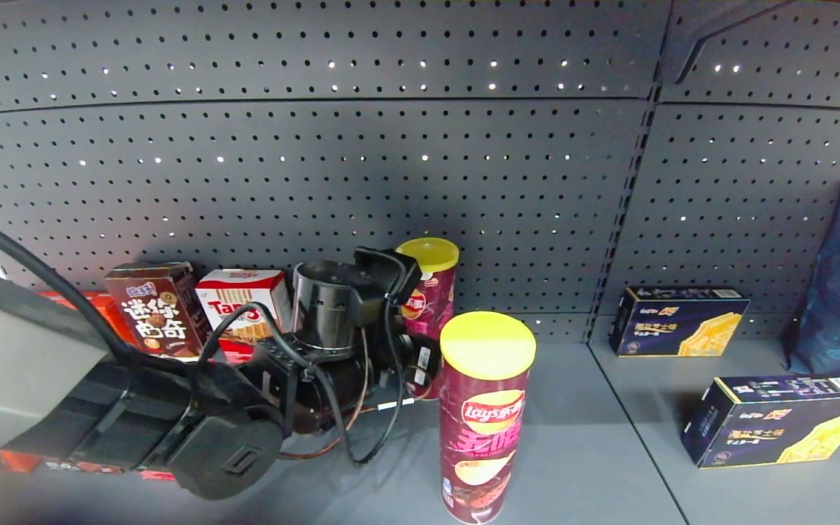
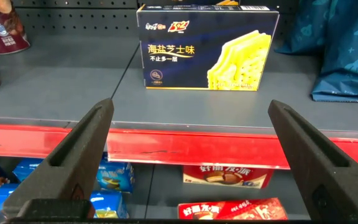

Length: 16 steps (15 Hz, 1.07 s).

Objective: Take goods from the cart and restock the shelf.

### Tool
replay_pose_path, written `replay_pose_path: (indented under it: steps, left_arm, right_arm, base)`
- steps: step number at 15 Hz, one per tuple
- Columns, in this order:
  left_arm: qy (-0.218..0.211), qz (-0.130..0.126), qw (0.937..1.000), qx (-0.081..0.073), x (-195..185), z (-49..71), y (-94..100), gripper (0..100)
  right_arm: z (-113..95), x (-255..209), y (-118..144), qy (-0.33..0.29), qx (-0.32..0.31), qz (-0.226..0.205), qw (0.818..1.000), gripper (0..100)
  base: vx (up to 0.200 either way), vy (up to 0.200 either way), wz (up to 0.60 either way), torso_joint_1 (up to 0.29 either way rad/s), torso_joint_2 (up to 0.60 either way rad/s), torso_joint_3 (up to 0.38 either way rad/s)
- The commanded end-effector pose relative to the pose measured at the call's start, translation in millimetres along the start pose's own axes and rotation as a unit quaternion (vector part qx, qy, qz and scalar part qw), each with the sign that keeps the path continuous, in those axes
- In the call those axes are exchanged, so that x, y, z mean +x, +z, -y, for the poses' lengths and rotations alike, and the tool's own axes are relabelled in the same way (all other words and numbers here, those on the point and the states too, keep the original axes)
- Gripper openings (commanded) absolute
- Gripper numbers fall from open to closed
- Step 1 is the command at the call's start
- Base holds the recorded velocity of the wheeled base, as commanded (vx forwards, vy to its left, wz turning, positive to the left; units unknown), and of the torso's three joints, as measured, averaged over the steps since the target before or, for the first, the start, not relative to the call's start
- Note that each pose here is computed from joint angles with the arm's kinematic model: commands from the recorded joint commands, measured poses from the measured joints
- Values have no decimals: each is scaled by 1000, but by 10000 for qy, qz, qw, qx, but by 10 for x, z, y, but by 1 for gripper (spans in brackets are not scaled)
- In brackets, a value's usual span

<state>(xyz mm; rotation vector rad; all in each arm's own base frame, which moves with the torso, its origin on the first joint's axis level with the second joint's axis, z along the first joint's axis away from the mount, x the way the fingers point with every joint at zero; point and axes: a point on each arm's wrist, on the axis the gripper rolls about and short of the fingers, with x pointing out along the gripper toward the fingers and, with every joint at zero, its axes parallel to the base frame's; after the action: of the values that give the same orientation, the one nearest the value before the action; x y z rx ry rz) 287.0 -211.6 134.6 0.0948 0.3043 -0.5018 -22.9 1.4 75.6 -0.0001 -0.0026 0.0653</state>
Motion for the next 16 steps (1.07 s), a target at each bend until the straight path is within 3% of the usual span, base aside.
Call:
replay_pose_path:
  steps: [1,7,13,16]
  left_arm:
    - [-4,62,10000,-9,-230,-32,41,100]
    - [60,-183,9998,-2,-860,-163,-175,100]
    - [307,-156,9994,-86,-842,-294,-161,100]
    - [526,-310,9981,49,-685,-362,-206,100]
  right_arm:
    - [0,1,1,3,0,-5,10000,100]
    - [0,1,1,3,0,-5,10000,100]
    - [0,1,1,3,0,-5,10000,100]
    - [0,1,1,3,0,-5,10000,100]
  base:
    - [0,0,0,0,0,0]
    - [0,0,0,0,0,0]
    - [0,0,0,0,0,0]
    - [0,0,0,0,0,0]
